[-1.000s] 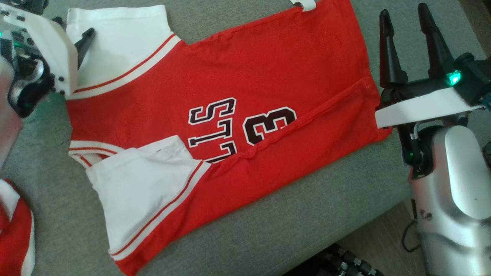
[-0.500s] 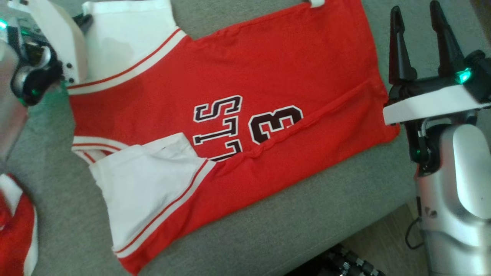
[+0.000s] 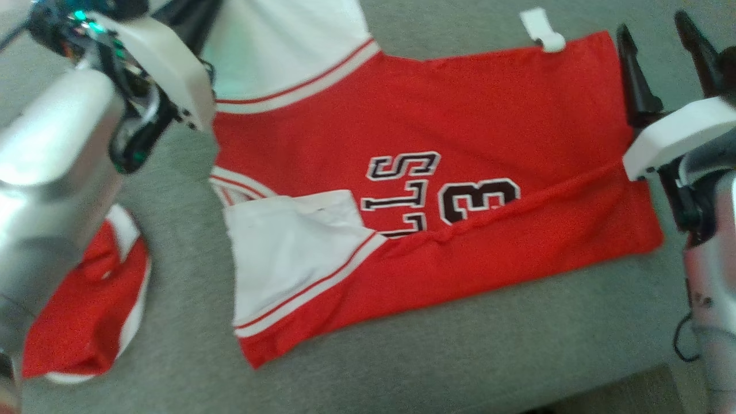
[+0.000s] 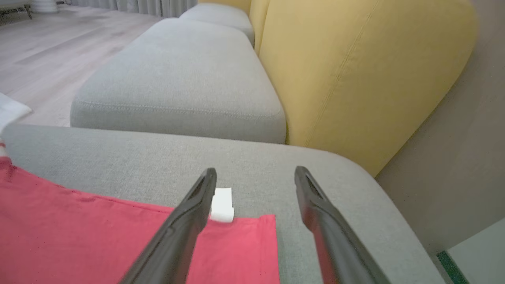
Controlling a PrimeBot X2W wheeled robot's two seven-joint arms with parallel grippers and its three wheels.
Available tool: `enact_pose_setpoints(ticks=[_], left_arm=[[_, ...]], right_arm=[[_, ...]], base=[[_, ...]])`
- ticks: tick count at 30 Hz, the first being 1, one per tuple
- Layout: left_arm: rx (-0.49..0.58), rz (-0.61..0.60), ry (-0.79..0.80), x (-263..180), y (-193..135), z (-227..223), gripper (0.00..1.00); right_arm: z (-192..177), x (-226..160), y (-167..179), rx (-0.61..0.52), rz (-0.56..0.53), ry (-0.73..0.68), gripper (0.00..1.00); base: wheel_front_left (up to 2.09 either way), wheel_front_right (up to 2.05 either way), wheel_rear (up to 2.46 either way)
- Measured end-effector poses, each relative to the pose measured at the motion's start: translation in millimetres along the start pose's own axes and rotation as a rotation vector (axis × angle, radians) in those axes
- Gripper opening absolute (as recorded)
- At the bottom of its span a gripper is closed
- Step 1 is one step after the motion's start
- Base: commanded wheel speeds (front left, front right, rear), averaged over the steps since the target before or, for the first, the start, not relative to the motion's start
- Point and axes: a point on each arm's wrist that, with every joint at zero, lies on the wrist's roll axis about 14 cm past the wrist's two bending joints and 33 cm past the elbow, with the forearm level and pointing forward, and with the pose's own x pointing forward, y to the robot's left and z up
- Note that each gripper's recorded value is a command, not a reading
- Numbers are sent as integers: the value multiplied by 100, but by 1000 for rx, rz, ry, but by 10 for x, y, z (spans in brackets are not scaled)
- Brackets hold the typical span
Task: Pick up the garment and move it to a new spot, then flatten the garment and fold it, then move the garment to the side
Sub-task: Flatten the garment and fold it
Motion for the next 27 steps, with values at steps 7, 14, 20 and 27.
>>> enact_pose_setpoints(ticks=[7,14,20,27], left_arm=[[20,8,-65,-475,-235,39,0],[14,-34,-70,-746,-519,-22,0],[2,-54,-73,-749,-602,-37,0],[-20,-66,-53,-712,-614,-140,0]], right_arm=[[-325,208,109,5,68,195,100],[-541,499,77,-2,43,331,100],[-786,613,-5,0,4,429,100],[-1061,679,-16,17,-18,513,100]], base=[[0,0,0],[0,0,0],[0,0,0],[0,0,0]])
